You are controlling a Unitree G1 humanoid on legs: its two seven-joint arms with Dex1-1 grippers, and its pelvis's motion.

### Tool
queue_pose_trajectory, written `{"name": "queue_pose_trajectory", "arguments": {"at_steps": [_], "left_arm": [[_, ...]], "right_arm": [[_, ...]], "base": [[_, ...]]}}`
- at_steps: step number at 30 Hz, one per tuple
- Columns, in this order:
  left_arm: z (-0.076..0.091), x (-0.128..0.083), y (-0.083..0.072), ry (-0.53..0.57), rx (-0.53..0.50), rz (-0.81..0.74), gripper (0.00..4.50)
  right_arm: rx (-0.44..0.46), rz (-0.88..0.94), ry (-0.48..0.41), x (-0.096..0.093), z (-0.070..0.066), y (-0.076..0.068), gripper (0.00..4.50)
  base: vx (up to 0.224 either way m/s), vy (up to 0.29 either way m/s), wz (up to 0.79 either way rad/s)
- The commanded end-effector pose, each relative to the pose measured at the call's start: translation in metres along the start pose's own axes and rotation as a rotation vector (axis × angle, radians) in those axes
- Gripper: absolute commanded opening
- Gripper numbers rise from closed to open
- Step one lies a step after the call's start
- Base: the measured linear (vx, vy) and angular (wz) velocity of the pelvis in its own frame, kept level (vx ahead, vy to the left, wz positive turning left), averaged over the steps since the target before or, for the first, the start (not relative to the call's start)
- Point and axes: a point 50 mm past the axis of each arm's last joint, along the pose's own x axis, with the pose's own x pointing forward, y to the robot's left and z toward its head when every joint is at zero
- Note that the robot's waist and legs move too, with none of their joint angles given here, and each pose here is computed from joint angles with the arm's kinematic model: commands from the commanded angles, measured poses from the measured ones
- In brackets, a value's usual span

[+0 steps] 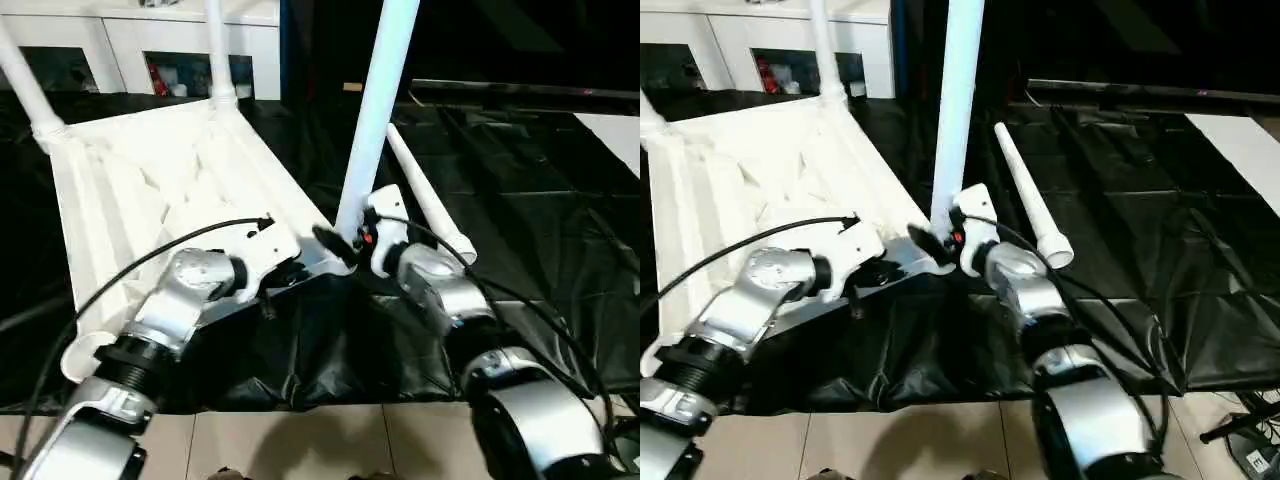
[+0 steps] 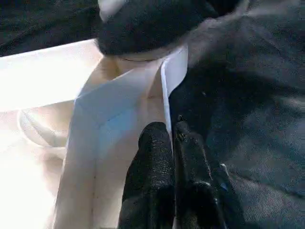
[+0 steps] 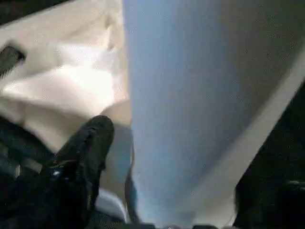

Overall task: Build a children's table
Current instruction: Insert table leg to table base

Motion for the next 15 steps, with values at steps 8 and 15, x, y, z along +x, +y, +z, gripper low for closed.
{"name": "queue_pose_trajectory", "arguments": {"at_steps": [8, 15], "left_arm": [[0.006, -0.007, -0.004, -0.051, 0.114, -0.199, 0.0], [0.003, -0.014, -0.002, -0.032, 0.149, -0.3, 0.0]], "right_arm": [[-0.103, 0.208, 0.046, -0.02, -0.001, -0.001, 4.11], [-0.136, 0.37, 0.078, -0.035, 0.001, 0.002, 4.11]], "base": [[0.0, 0.0, 0.0], [0.0, 0.0, 0.0]]}}
